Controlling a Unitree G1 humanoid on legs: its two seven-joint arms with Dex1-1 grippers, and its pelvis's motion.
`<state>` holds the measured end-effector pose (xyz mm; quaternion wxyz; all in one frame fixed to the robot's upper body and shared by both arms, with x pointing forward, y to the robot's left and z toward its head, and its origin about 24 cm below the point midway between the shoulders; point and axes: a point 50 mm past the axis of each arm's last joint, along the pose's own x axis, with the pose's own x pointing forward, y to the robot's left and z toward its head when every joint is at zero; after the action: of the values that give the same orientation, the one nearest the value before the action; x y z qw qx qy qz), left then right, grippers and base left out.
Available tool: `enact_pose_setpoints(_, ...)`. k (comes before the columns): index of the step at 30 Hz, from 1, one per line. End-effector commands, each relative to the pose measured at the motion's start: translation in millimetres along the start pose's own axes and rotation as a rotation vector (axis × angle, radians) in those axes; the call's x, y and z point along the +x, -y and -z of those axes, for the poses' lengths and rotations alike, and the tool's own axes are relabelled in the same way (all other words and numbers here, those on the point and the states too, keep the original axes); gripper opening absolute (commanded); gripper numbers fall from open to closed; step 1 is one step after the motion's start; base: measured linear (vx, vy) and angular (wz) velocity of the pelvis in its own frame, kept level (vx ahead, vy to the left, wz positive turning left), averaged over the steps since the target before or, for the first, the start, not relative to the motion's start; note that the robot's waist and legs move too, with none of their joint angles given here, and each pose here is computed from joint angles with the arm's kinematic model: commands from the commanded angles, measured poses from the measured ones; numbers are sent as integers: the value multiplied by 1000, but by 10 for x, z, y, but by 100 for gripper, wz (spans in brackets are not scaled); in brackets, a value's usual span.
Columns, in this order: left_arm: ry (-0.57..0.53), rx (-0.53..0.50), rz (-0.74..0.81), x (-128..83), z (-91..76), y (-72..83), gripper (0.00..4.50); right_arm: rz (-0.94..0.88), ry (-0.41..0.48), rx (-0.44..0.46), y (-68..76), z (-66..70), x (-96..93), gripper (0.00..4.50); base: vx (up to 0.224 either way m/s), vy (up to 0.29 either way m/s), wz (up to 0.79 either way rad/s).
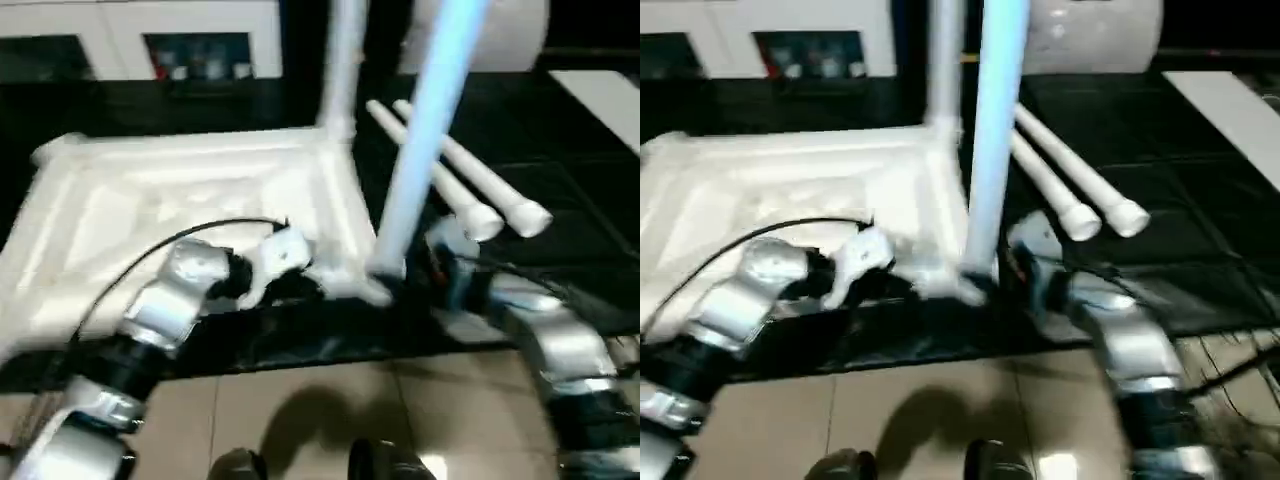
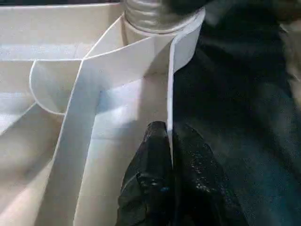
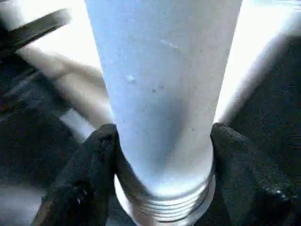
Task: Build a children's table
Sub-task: Rotate leg to tighten
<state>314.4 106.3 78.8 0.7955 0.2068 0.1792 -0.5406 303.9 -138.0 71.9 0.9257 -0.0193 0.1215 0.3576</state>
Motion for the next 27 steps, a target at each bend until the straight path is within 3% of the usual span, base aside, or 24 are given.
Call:
enact_pose_setpoints(1,187,79,-34,151,-509,99,0,-81,-21,73,-392,43,314,266,0,0,0)
enact_pose_setpoints(2,194,61,-99,240,-589,108,0,44,0,159,-415,8,452,266,0,0,0)
enact_pose_setpoints(4,197,41,-155,307,-649,118,0,126,10,209,-437,-16,552,266,0,0,0)
enact_pose_setpoints(7,199,40,-184,368,-700,150,0,139,49,198,-479,-65,622,266,0,0,0)
enact_pose_setpoints(8,195,42,-188,375,-704,156,0,146,56,207,-484,-71,626,322,0,0,0)
enact_pose_setpoints(13,173,79,-185,322,-624,145,0,170,66,249,-383,-42,548,358,0,0,0)
enact_pose_setpoints(16,152,99,-190,274,-546,93,0,186,81,181,-262,-33,451,386,0,0,0)
enact_pose_setpoints(18,131,120,-158,188,-448,37,0,123,111,87,-131,-32,248,405,0,0,0)
enact_pose_setpoints(22,118,141,-108,117,-386,19,0,52,127,32,-58,-42,77,432,0,0,0)
enact_pose_setpoints(27,111,225,39,-22,-297,18,0,-79,68,-107,80,-37,-199,445,0,0,0)
